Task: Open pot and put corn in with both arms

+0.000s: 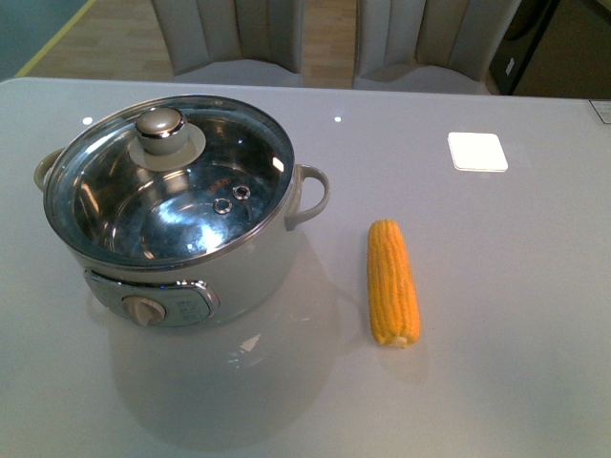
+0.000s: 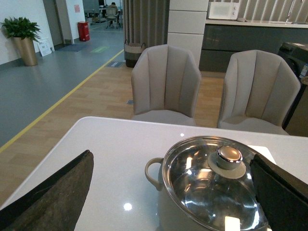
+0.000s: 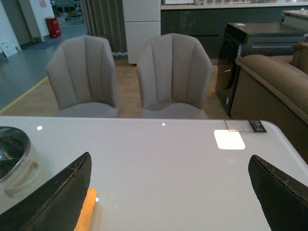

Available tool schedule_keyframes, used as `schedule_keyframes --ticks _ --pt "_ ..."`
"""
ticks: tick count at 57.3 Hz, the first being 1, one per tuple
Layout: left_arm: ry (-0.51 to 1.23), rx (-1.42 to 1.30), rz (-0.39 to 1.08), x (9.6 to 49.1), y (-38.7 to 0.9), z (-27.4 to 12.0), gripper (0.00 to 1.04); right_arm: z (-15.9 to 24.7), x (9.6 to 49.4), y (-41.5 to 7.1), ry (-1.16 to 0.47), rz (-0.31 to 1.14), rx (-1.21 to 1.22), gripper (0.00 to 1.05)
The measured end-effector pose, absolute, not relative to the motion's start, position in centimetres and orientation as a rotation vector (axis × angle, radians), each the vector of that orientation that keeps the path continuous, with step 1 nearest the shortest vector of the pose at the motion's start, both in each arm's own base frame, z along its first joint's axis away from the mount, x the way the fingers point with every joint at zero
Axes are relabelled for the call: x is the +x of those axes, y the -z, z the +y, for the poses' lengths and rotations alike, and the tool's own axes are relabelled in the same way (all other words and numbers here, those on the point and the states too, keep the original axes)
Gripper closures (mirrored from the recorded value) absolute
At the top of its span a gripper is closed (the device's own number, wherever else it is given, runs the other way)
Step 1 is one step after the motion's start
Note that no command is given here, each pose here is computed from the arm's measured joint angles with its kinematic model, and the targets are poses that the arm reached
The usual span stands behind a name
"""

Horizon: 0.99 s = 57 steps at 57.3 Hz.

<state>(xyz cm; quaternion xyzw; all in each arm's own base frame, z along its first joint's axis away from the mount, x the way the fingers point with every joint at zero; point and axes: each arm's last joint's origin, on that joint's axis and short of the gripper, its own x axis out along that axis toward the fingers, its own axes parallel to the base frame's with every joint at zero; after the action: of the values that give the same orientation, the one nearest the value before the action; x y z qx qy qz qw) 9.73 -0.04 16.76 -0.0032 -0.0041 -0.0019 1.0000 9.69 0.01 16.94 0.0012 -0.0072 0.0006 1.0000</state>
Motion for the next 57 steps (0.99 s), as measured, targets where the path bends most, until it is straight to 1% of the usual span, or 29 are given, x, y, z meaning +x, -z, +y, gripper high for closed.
schedule_keyframes --ticks 56,57 --pt "0.003 -0.006 -0.008 9.73 -16.77 -0.03 0.07 0.01 9.69 -16.94 -0.001 -0.014 0.002 0.09" --pt "-0.003 -0.016 0.022 9.76 -16.69 -0.03 0.07 0.01 9.69 -16.94 -0.001 -0.014 0.002 0.09"
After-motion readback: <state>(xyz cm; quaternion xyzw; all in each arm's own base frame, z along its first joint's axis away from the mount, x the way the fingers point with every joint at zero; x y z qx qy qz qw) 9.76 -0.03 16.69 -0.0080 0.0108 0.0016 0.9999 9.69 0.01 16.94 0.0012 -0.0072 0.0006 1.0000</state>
